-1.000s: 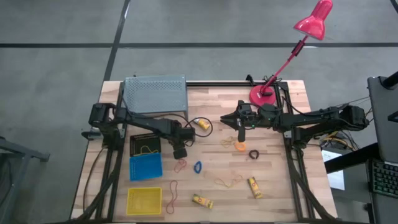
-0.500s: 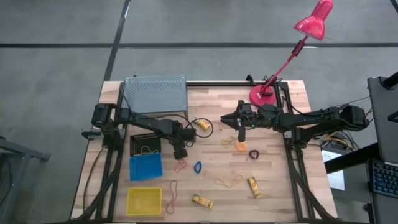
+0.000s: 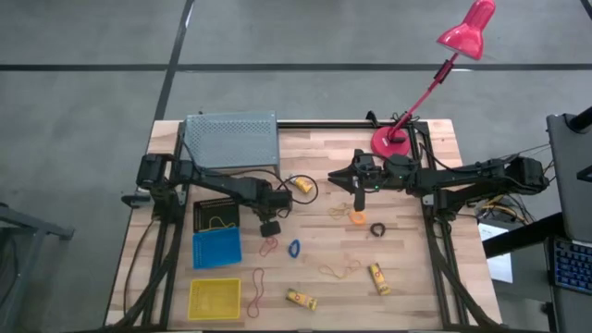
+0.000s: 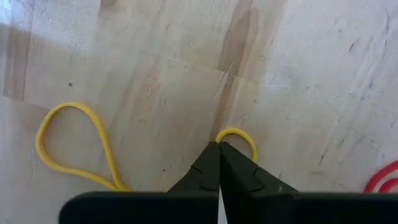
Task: Pick & Place Office Desk Supplies
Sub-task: Put the yellow rubber band in the black bin
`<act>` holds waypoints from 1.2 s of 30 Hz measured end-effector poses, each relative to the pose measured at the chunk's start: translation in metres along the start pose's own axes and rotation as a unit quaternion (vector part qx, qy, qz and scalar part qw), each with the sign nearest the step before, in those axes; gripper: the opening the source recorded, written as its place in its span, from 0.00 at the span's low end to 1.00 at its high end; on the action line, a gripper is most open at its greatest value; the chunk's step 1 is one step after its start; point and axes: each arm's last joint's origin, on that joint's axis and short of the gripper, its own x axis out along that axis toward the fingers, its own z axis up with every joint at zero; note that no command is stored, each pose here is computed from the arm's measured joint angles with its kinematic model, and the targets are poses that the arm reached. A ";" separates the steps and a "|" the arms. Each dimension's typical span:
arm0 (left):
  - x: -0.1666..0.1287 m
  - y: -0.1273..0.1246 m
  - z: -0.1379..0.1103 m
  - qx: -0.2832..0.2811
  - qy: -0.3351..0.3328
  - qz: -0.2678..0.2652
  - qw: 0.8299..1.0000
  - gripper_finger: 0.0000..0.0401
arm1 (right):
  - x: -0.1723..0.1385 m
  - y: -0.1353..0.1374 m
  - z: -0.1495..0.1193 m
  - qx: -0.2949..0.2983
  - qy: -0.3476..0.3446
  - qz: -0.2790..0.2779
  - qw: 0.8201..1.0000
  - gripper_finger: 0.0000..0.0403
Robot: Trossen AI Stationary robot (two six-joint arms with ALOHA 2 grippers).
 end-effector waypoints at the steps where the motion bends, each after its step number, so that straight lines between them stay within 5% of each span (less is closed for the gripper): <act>1: -0.001 0.000 0.000 -0.001 -0.002 -0.001 1.000 0.01 | 0.000 0.000 0.000 0.000 0.000 0.000 1.000 0.17; 15: -0.079 0.006 -0.002 -0.049 -0.115 -0.043 0.991 0.00 | 0.000 0.000 0.000 0.000 0.001 0.000 1.000 0.17; 25: -0.140 0.021 -0.026 -0.098 -0.202 -0.012 0.974 0.00 | 0.000 -0.001 -0.002 0.000 0.008 -0.003 1.000 0.17; 36: -0.178 0.036 -0.065 -0.122 -0.189 -0.003 0.975 0.00 | 0.000 -0.001 -0.003 0.001 0.015 -0.005 1.000 0.17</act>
